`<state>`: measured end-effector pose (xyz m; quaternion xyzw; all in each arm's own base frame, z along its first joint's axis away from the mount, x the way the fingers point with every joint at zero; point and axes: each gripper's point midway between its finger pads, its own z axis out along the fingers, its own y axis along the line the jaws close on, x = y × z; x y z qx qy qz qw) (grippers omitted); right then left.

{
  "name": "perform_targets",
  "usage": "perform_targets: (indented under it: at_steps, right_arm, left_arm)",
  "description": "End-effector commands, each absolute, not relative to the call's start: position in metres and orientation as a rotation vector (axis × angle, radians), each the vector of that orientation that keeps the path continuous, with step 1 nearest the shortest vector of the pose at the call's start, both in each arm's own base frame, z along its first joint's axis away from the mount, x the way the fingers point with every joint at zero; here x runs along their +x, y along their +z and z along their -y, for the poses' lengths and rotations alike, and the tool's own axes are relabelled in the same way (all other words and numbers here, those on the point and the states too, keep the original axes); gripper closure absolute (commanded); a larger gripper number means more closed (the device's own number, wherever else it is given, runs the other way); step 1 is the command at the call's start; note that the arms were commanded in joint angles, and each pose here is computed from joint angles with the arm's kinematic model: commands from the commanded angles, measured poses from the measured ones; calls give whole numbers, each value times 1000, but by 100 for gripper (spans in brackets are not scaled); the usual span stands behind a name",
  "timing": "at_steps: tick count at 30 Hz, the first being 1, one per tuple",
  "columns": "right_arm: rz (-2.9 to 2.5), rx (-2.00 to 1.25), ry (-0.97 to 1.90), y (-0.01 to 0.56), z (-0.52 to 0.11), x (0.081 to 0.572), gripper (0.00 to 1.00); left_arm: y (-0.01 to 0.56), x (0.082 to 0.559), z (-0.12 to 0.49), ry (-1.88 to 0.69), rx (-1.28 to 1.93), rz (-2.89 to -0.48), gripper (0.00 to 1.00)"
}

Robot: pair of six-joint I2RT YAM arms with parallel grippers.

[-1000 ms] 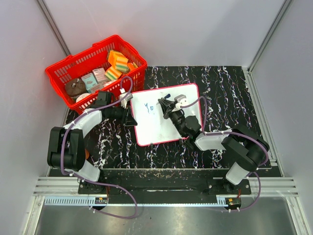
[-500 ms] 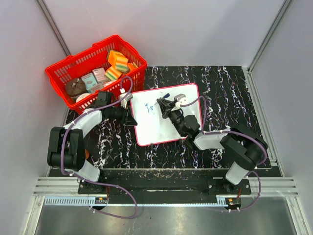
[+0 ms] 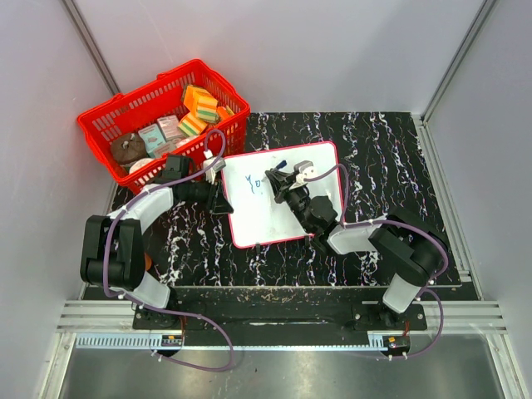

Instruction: Write a sentence on the whiteboard

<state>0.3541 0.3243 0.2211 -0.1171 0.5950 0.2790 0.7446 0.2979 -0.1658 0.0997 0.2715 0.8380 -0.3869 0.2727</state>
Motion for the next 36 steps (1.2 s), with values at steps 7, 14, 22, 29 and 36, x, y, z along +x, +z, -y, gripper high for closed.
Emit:
perform_targets:
  at_steps: [7,14,22,29,36]
  right_arm:
    - [-1231,-217,646,239,-319,351,100]
    - [-1248,-229,637,235,-319,351,100]
    - [-1277,-252,642,229,-320,348,100]
    - [-1278,-254,644,227,-317,345,100]
    - [-1281,-244,620,228,-312,346,100]
  left_arm:
    - [117,306,169,-989,819,-2141,100]
    - [115,306,169,-990,816,-2147,100]
    - [116,306,169,-988,818,-2143,100]
    - [116,307,169,-986,817,-2144,100]
    - [115,307,169,-986,815,-2147,100]
